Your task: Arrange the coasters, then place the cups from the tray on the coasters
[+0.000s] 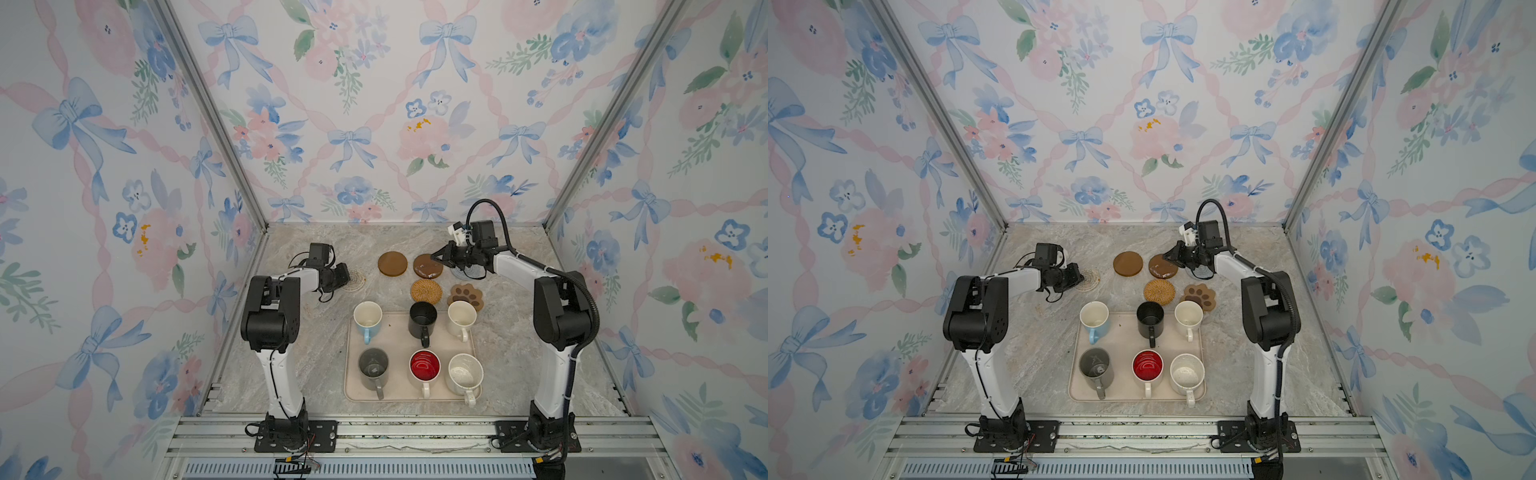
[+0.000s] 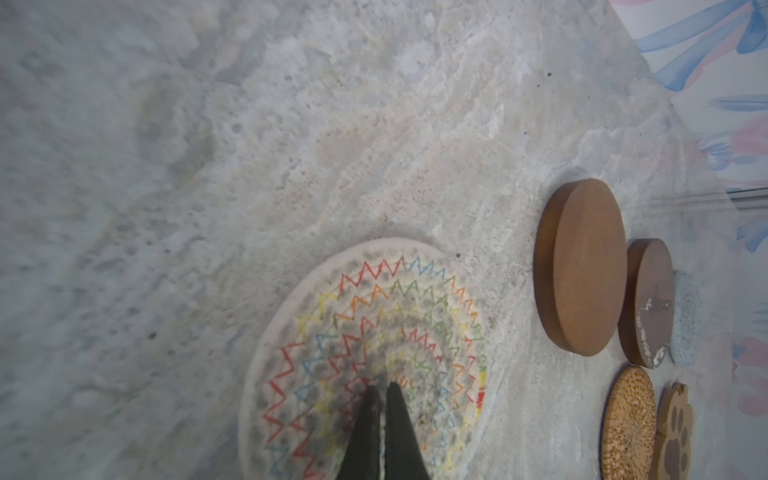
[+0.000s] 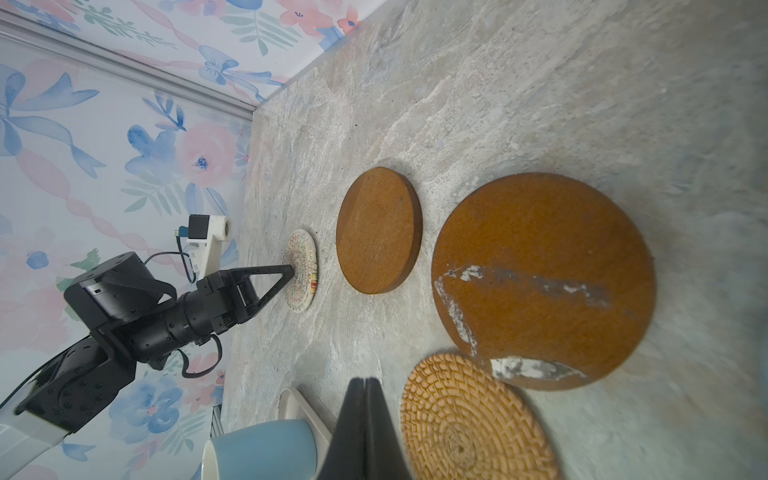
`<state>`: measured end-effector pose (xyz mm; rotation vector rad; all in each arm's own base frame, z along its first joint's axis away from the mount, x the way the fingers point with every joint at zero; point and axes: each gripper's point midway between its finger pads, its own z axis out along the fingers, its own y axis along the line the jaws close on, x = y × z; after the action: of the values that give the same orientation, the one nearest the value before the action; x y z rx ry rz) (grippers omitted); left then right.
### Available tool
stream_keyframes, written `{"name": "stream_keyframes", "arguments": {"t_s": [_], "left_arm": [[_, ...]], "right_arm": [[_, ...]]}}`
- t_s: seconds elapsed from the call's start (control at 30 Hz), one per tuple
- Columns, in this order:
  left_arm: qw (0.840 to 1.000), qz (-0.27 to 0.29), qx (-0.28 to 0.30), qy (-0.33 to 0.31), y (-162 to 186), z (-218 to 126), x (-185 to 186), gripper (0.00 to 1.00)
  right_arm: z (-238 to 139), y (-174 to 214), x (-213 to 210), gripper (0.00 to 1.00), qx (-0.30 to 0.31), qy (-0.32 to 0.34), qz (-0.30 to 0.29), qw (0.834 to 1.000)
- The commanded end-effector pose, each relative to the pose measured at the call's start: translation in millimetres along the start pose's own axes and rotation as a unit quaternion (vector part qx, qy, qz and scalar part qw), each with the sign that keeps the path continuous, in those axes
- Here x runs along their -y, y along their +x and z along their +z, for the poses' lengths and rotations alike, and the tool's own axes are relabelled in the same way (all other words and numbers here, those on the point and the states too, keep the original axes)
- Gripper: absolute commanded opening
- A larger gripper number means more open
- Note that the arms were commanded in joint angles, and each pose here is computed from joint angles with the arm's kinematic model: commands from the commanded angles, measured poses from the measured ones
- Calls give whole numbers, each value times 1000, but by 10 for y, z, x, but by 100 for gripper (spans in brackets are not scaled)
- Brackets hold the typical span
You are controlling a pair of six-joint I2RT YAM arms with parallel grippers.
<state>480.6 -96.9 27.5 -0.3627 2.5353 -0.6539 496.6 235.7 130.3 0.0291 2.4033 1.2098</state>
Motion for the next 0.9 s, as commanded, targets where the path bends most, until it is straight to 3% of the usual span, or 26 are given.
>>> {"name": "stream_keyframes", "arguments": {"t_s": [0.0,0.4,0.87], "left_arm": [[995,-22,-98,-22,603,257,-132,0],[986,30,-162,24,1079,606,416,0],[978,56,-194,55,1375,644,757,0]], "right_arm": [[-89,-48,-52,0,8,-1,-7,1000],[-25,-34,8,0,2,-1,0,1000],[74,-87,49,0,1,-7,5,1000]]}}
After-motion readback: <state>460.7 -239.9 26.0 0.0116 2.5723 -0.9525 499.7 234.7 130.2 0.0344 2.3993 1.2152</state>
